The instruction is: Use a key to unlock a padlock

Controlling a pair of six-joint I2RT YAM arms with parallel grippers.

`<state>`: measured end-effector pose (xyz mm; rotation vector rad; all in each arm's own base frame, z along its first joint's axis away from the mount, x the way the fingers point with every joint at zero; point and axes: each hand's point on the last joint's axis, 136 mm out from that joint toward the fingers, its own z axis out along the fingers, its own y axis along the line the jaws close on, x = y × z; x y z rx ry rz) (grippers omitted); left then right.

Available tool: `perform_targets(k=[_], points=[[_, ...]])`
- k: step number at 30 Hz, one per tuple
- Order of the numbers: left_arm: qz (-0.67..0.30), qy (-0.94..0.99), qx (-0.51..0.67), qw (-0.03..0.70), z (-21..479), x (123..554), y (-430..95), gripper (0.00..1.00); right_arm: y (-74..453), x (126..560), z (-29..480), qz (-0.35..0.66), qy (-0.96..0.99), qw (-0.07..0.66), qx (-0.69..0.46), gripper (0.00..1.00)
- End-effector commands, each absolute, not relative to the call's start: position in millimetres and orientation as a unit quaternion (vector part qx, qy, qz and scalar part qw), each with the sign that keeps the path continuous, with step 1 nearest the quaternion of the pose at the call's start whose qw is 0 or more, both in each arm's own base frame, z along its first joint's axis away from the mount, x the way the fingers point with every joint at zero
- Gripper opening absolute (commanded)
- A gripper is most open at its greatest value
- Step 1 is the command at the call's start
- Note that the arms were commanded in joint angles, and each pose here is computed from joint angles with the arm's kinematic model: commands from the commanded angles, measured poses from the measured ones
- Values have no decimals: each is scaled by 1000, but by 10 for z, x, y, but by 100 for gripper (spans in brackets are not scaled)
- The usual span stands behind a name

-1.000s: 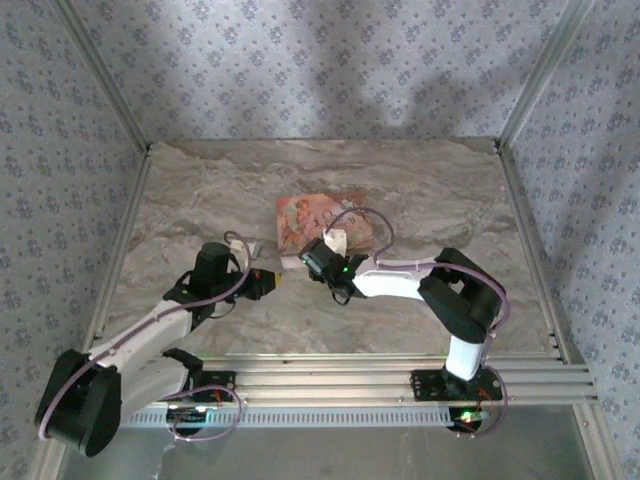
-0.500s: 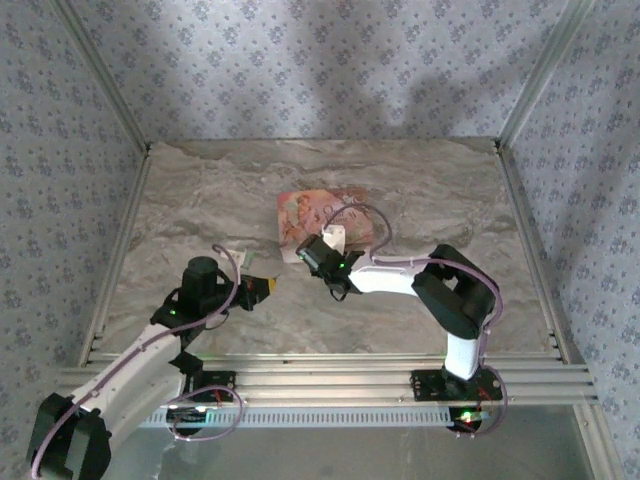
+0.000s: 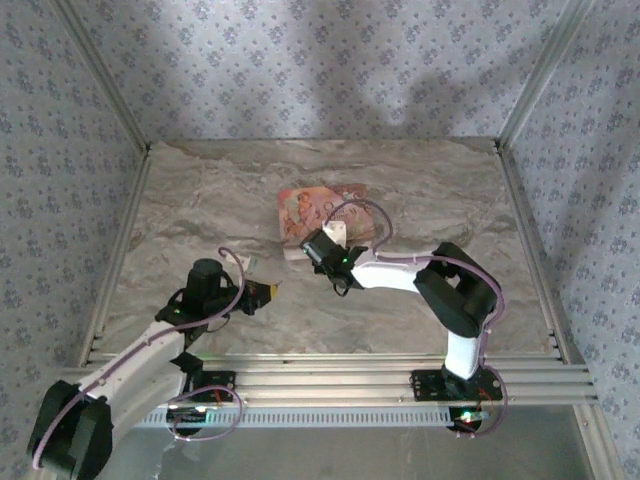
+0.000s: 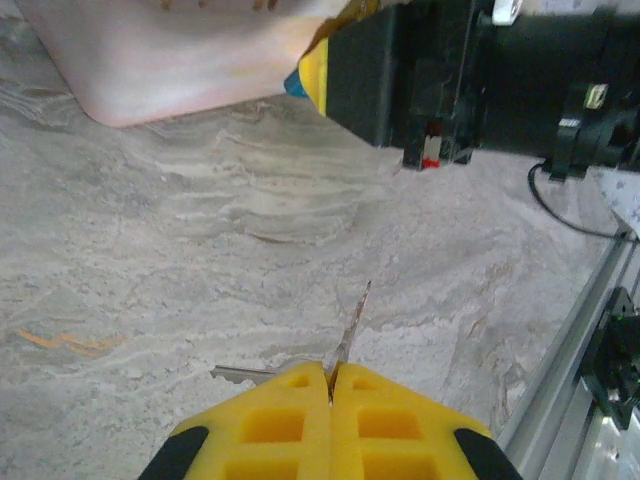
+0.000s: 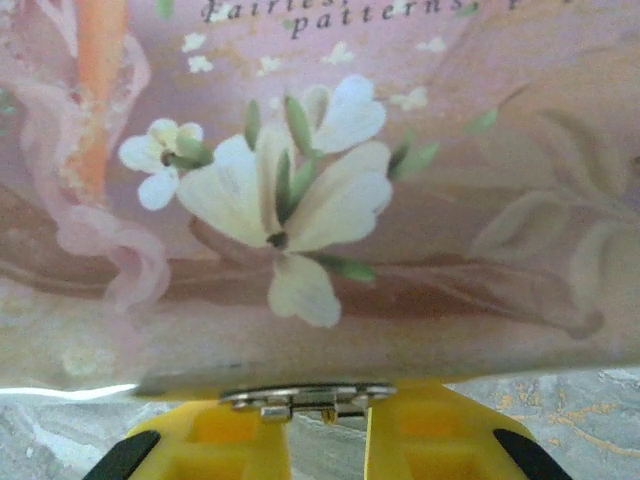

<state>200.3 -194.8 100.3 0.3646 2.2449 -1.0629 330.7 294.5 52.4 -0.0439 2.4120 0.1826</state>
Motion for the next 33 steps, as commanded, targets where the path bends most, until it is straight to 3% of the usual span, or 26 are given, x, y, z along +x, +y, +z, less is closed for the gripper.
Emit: perform_targets(k=[1, 12, 21, 33], points=[[-424, 823, 190, 326, 1094, 1979, -2098, 0, 3030, 3273, 727, 101, 933, 340, -58, 1], [-448, 778, 257, 357, 1217, 1990, -2412, 0, 3078, 2996, 1083, 241, 940, 225, -93, 0], [-474, 765, 228, 371, 1552, 2154, -2519, 0, 3030, 2927, 1530, 330, 924, 193, -25, 0], [-476, 743, 203, 424, 1615, 2258, -2609, 0, 3042, 2930, 1931, 412, 899, 145, 18, 0]])
